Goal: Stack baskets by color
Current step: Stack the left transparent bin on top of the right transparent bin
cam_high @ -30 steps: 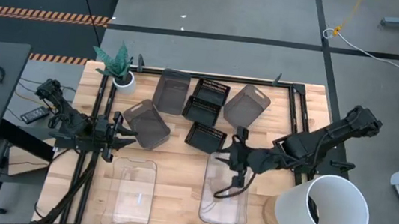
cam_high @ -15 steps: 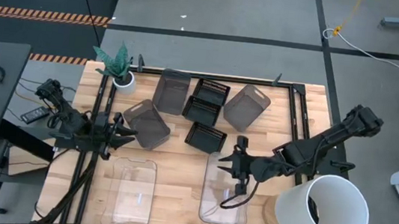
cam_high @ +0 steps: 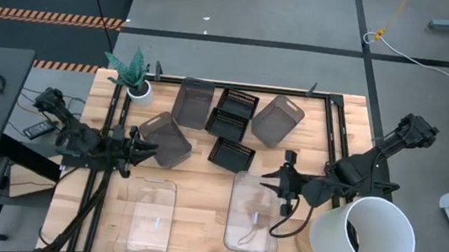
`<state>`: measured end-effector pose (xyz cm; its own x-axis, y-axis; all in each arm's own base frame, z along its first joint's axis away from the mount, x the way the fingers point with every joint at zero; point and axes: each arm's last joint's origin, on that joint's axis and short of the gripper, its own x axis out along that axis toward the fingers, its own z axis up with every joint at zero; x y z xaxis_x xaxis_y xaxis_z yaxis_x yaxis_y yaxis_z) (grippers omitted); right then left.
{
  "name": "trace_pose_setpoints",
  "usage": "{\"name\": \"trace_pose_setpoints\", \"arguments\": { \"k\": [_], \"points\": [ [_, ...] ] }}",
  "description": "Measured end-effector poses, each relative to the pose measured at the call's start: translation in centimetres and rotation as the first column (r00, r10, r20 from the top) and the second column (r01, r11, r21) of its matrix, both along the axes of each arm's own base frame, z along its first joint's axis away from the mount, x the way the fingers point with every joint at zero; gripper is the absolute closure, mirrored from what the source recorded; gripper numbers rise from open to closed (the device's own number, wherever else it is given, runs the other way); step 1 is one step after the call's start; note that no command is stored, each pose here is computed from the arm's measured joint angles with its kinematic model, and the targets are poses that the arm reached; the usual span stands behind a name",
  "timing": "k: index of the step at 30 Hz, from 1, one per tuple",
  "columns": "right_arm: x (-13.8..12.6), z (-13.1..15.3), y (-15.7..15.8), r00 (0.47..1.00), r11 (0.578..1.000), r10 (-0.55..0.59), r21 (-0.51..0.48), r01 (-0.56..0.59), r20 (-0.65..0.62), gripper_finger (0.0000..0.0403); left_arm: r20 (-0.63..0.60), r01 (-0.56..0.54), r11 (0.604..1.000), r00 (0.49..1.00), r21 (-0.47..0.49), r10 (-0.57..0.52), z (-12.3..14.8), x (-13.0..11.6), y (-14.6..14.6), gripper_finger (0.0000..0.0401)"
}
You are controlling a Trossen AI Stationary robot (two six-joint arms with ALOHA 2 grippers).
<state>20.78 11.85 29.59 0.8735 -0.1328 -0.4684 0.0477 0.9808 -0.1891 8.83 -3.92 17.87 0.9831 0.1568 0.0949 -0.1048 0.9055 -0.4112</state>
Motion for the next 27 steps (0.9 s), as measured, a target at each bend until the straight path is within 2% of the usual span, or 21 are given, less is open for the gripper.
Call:
{"name": "trace_pose_setpoints", "arguments": {
  "k": [5, 10, 13, 18, 23, 27],
  "points": [
    [-2.2, 1.3, -1.5, 0.998, 1.000, 0.027, -0.002, -0.027, 0.062, 0.0308, -0.061, 0.007, 0.999, 0.998, 0.032, -0.005, -0.6, 0.6, -0.2, 0.0284],
    [-4.6, 3.5, -2.9, 0.985, 0.998, 0.053, 0.020, -0.058, 0.161, 0.0308, -0.009, 0.018, 0.998, 1.000, -0.052, -0.019, -0.1, 0.9, -0.5, 0.0284],
    [-5.9, 4.3, -3.1, 0.977, 0.995, 0.082, 0.038, -0.091, 0.199, 0.0308, 0.028, 0.081, 0.993, 0.997, -0.086, -0.078, 0.3, 1.1, -0.7, 0.0284],
    [-7.0, 4.9, -3.3, 0.966, 0.990, 0.127, 0.025, -0.136, 0.226, 0.0308, 0.005, 0.118, 0.982, 0.993, -0.150, -0.119, 2.1, 1.4, -1.1, 0.0284],
    [-7.6, 5.0, -3.0, 0.960, 0.984, 0.157, 0.040, -0.171, 0.233, 0.0308, -0.095, 0.079, 0.976, 0.990, -0.202, -0.100, 4.2, 2.3, -1.6, 0.0284],
    [-8.0, 5.1, -2.6, 0.953, 0.978, 0.185, 0.045, -0.202, 0.239, 0.0308, -0.221, 0.049, 0.967, 0.970, -0.250, -0.106, 6.0, 3.3, -2.3, 0.0284]
  ]
}}
